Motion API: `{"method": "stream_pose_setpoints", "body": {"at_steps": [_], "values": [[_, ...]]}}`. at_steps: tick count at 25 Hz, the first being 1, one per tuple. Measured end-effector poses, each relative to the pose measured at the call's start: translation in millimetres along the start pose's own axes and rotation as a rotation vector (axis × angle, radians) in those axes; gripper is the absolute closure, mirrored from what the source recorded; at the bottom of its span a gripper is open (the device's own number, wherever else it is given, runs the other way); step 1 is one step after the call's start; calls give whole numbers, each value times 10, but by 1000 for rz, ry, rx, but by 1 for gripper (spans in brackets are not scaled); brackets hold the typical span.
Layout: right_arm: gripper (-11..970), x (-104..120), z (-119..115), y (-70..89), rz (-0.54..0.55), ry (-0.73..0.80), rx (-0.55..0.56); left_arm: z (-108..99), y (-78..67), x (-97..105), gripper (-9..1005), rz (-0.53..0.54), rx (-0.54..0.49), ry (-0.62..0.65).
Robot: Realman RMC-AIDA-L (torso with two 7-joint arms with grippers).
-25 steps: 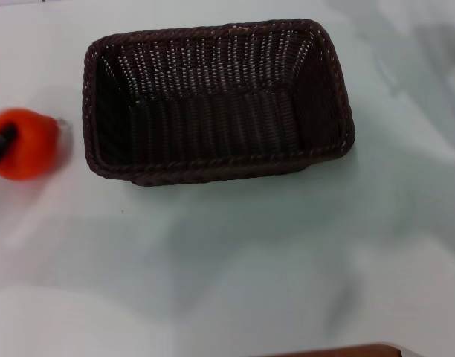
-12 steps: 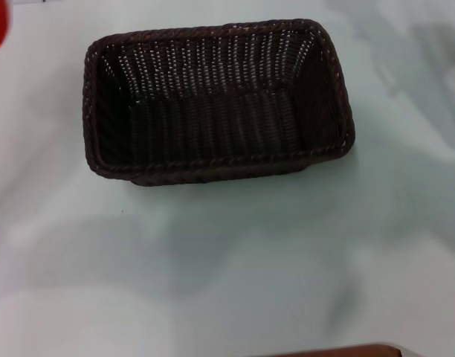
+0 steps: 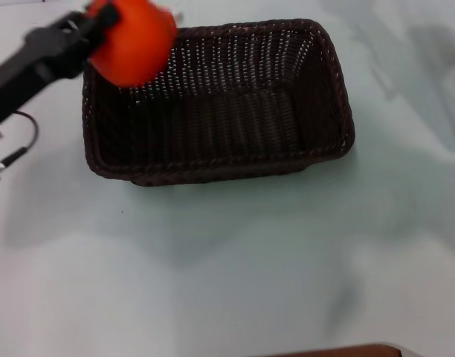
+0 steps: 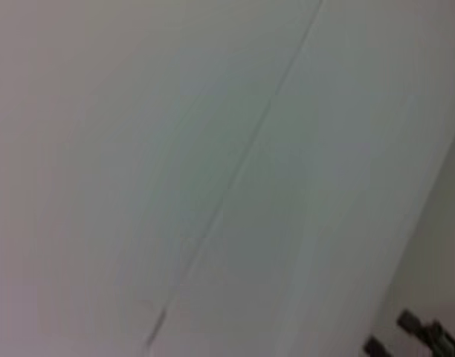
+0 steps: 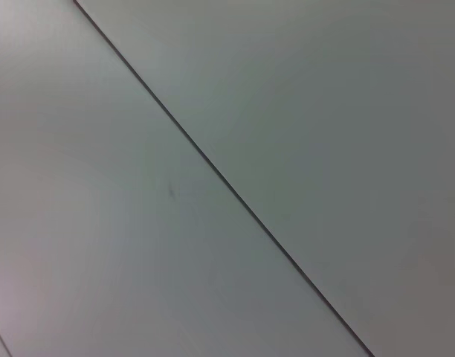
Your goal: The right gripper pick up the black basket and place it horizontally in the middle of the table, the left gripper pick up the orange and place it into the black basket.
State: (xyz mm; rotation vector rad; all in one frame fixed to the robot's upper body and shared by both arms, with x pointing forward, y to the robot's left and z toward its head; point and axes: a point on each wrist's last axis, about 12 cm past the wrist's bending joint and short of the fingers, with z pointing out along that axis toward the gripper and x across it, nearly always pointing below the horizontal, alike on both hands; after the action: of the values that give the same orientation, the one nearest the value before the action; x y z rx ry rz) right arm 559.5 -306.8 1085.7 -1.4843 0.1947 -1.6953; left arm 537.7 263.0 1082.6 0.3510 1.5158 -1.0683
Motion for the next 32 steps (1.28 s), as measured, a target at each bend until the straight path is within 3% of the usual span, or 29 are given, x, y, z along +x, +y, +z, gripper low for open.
{"method": "stream_pose_setpoints", "body": {"at_steps": [2, 11, 13, 20, 24, 27, 32], "values": [[93, 0, -6, 2, 0, 0, -1, 50, -22, 37, 817, -4, 14, 27], [93, 3, 2, 3, -1, 0, -2, 6, -50, 56, 440, -14, 9, -10], [93, 14, 10, 2, -7, 3, 1, -86, -42, 22, 344, -5, -16, -73], [93, 94, -35, 32, -76, 33, -12, -698, -71, -46, 200, 192, -209, -401], [93, 132, -105, 58, -194, 64, -35, -1010, -129, 6, 117, 307, -362, -550], [93, 111, -156, 57, -364, 94, -61, -1217, -182, 54, 102, 408, -485, -622], [93, 45, -242, 46, -662, 174, -154, -1387, -209, 69, 86, 456, -578, -662]]}}
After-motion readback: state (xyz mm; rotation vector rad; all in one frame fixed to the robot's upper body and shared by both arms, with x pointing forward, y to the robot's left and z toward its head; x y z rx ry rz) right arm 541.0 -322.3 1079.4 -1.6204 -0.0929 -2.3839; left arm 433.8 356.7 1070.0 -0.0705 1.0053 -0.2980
